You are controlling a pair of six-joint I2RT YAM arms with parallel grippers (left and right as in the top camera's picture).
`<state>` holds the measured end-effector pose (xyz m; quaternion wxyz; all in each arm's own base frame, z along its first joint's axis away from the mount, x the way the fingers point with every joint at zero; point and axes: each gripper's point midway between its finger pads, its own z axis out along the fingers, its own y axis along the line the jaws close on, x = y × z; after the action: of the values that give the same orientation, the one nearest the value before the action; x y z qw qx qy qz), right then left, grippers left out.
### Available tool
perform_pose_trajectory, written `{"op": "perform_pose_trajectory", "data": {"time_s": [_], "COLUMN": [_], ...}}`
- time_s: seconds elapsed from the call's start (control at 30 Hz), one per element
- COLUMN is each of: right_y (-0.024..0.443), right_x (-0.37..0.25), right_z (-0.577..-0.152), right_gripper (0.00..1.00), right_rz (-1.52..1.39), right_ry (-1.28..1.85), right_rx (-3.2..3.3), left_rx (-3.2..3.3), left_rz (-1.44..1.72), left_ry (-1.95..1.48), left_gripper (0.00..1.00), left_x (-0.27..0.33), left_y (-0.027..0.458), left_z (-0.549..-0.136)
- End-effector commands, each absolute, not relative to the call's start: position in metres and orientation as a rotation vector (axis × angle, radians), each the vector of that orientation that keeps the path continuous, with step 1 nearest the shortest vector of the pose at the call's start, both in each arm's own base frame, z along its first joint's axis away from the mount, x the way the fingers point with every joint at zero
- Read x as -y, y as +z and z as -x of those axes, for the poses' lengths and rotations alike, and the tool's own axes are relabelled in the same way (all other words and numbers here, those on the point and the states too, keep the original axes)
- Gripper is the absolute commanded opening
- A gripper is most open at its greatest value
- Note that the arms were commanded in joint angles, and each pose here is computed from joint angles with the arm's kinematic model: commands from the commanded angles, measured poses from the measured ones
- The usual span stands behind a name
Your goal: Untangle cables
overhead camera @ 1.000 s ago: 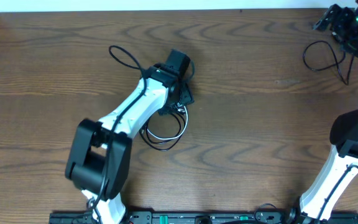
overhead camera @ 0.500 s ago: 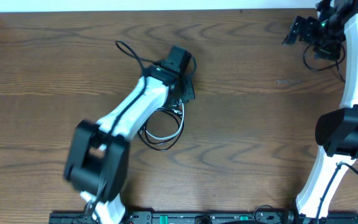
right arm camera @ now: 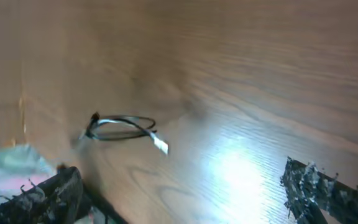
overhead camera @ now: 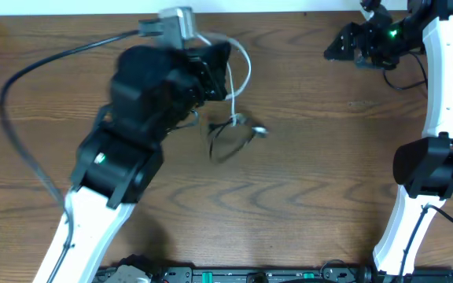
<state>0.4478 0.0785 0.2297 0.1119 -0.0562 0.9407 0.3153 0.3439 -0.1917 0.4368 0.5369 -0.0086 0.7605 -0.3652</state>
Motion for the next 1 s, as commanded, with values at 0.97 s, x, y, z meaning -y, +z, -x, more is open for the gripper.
{"op": "perform_pose_trajectory", "data": {"time_s": [0.97], "right_y": [0.159], "right_x": [-0.234], "right_z": [-0.39], "right_gripper": [0.96], "right_rz": [0.703], "right_ry": [1.134], "right_rx": [-2.818], "left_rx": [-1.521], "left_rz": [0.118], "left_ry": [-0.953], "left_gripper": [0.07], "left_x": [0.173], "left_y": [0.507], "left_z": [-0.349]}}
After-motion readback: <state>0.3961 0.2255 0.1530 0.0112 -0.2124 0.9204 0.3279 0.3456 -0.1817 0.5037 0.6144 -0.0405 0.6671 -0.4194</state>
